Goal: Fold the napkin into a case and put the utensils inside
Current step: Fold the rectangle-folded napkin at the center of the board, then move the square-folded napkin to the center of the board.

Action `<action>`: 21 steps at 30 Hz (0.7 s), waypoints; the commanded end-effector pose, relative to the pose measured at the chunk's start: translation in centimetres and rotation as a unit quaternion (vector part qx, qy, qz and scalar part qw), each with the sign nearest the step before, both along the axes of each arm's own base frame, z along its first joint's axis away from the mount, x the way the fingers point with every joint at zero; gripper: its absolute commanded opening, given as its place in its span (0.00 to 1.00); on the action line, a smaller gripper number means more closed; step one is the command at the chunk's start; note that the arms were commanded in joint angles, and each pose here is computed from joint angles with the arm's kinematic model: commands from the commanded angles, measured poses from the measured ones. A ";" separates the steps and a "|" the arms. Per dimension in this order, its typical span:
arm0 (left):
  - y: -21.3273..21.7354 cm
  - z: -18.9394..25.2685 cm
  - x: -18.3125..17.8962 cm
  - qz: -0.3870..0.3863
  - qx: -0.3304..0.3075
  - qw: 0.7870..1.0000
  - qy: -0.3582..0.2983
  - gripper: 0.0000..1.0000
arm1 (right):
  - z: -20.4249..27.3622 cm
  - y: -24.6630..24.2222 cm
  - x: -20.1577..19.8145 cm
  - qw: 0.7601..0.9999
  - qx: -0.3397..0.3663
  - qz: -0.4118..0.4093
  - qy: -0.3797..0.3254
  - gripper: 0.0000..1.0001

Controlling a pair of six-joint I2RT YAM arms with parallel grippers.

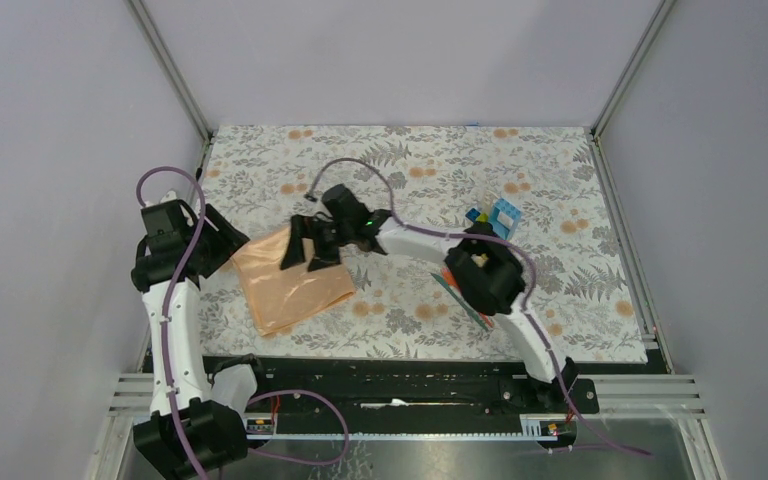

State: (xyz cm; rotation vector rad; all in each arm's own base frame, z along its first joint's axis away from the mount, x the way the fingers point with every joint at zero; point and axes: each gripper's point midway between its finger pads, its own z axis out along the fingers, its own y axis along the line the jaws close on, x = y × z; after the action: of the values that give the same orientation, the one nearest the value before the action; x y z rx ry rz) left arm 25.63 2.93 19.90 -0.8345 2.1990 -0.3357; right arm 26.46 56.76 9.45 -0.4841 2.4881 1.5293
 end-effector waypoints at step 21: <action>-3.5 -0.2 1.6 -0.092 -0.020 0.995 -0.016 0.70 | -4.6 -15.4 -1.9 0.993 0.004 -0.038 0.114 0.61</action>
State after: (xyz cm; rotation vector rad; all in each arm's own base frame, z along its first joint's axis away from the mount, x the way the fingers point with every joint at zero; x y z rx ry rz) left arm 26.49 -0.38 18.63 -0.7053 2.2955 -0.4674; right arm 23.70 39.48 3.58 -0.2596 2.7328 1.4628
